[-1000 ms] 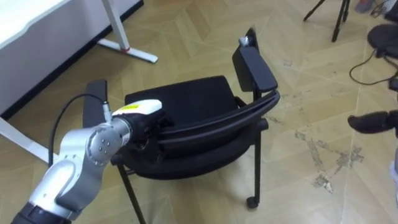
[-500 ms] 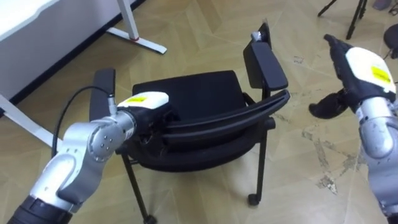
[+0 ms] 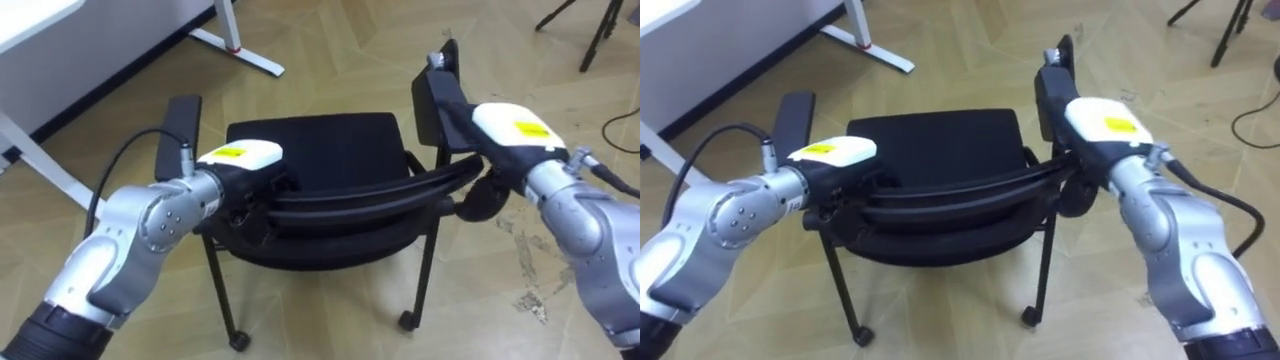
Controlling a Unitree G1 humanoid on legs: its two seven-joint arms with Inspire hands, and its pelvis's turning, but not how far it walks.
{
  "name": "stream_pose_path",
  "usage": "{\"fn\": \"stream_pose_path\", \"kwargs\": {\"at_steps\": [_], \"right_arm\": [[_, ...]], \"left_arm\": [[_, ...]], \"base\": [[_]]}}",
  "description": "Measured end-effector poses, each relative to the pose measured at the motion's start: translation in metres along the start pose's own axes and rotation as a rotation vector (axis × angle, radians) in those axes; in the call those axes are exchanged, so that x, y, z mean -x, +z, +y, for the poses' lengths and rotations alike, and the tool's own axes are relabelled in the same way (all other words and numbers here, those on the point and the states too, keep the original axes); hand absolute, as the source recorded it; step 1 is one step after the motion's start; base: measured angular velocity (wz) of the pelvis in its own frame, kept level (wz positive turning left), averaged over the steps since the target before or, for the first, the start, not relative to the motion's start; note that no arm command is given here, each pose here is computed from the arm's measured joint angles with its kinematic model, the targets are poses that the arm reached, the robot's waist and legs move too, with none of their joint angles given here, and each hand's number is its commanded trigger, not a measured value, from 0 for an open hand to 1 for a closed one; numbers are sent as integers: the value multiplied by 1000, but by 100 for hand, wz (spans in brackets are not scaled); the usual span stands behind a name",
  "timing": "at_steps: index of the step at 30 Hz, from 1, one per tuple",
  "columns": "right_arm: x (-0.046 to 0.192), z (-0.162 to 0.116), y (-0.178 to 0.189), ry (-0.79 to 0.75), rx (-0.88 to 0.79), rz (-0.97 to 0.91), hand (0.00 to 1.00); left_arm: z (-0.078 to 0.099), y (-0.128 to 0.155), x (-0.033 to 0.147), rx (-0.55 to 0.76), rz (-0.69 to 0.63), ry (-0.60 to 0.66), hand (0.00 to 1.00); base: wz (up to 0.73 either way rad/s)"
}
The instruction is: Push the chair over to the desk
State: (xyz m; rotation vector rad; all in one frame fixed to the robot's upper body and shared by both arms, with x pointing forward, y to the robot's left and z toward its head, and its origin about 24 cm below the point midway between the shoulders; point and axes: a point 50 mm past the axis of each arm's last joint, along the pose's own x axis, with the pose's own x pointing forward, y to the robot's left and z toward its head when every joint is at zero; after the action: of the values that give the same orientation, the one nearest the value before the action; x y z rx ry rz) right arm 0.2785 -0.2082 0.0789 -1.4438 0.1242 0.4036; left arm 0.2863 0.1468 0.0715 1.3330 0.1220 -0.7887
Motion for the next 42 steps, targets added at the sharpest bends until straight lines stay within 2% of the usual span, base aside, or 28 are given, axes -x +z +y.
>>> {"fn": "stream_pose_path", "kwargs": {"at_steps": [7,14,15,16,17,18,25,30,42], "right_arm": [[-1,9,8,88,42,-31,0],[0,8,23,99,77,-100,0],[0,11,26,110,84,-117,11],[0,13,29,121,89,-134,38],[0,16,32,134,89,-148,74],[0,18,33,139,86,-155,100],[2,25,39,182,115,-184,100],[1,23,37,148,130,-163,100],[1,31,39,92,150,-219,100]], "left_arm": [[1,-2,-3,4,-8,11,100],[1,-3,-3,18,-24,29,100],[1,-3,-3,18,-27,32,100],[1,-3,-3,17,-30,32,100],[0,-3,-3,17,-32,30,100],[0,-3,-3,18,-34,30,100],[-1,-1,-7,15,-56,28,100],[-5,9,-11,-2,-104,8,100],[-4,4,-9,-9,-85,15,100]], "base": [[0],[4],[0],[0],[0],[0],[0],[4],[7]]}}
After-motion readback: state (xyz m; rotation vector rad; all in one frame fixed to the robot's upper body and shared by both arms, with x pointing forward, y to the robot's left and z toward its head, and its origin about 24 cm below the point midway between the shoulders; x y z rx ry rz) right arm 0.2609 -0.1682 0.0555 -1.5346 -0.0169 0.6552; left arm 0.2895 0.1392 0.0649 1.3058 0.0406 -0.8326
